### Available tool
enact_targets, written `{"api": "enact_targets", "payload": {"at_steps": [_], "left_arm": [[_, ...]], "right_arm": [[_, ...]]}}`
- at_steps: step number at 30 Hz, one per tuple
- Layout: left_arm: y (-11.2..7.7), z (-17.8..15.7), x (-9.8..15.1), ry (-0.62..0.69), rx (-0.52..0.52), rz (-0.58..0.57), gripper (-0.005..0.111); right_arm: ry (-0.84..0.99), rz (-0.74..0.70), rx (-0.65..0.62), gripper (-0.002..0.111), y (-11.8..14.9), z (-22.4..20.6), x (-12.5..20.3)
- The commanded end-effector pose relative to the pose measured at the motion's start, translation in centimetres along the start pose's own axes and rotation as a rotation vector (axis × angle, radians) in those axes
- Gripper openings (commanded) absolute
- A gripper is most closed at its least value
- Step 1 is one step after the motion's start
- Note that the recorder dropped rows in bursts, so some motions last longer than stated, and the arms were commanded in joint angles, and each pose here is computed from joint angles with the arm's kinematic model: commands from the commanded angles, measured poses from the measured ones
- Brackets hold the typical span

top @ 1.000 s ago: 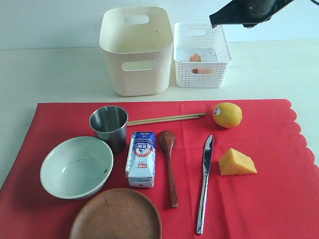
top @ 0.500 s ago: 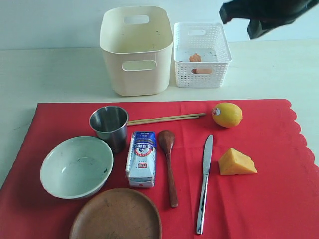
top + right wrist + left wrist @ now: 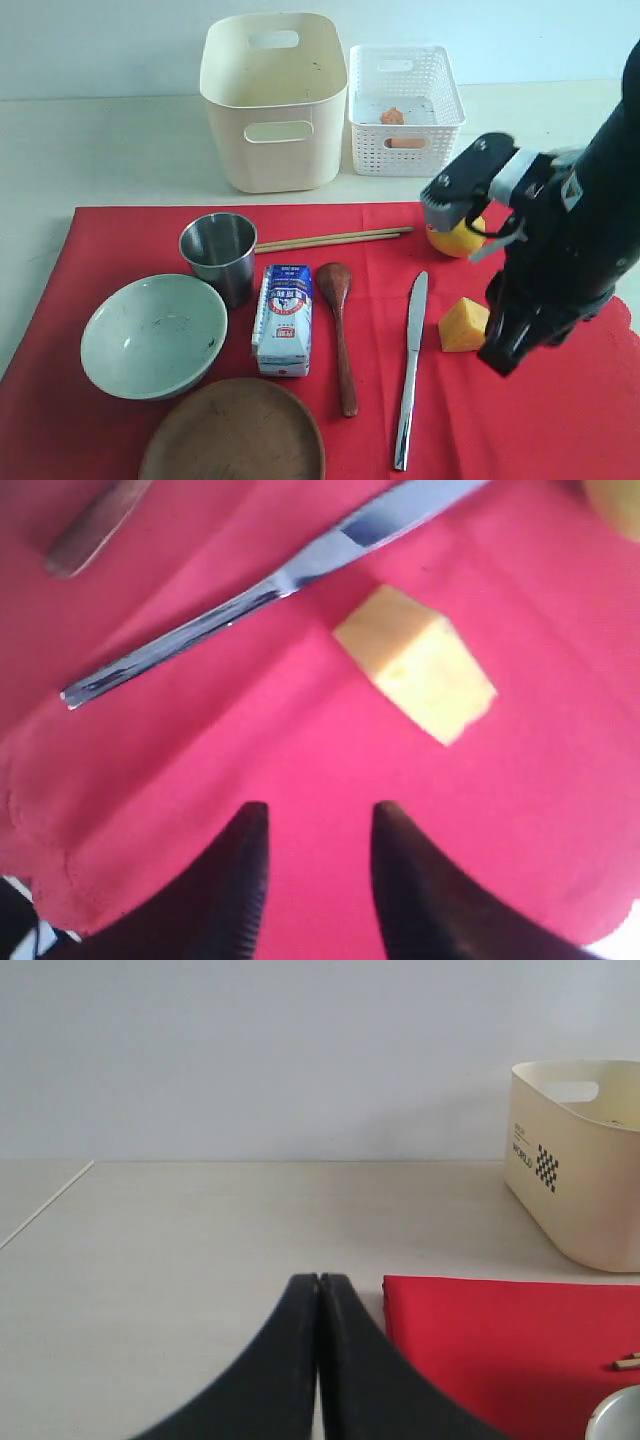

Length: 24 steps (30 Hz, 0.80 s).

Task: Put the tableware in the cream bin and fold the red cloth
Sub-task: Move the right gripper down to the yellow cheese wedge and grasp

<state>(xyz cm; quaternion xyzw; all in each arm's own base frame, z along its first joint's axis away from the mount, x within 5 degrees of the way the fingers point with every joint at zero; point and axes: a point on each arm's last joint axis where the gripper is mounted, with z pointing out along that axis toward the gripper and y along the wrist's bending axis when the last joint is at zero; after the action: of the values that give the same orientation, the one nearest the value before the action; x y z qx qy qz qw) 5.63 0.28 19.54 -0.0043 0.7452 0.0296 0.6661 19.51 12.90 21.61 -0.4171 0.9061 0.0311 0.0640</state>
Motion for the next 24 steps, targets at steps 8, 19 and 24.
{"api": "enact_targets", "payload": {"at_steps": [8,19,24], "left_arm": [[-0.1,0.0,0.0,-0.005,0.009,-0.009,0.003],[-0.1,0.0,0.0,-0.005,0.009,-0.009,0.003],[-0.1,0.0,0.0,-0.005,0.009,-0.009,0.003]], "right_arm": [[-0.07,-0.346,0.164,0.078,-0.1,2.4,-1.9],[0.143,-0.502,0.192,0.078,-1.5,8.4,-2.3],[0.117,-0.479,0.182,0.068,-1.4,9.4,-2.6]]}}
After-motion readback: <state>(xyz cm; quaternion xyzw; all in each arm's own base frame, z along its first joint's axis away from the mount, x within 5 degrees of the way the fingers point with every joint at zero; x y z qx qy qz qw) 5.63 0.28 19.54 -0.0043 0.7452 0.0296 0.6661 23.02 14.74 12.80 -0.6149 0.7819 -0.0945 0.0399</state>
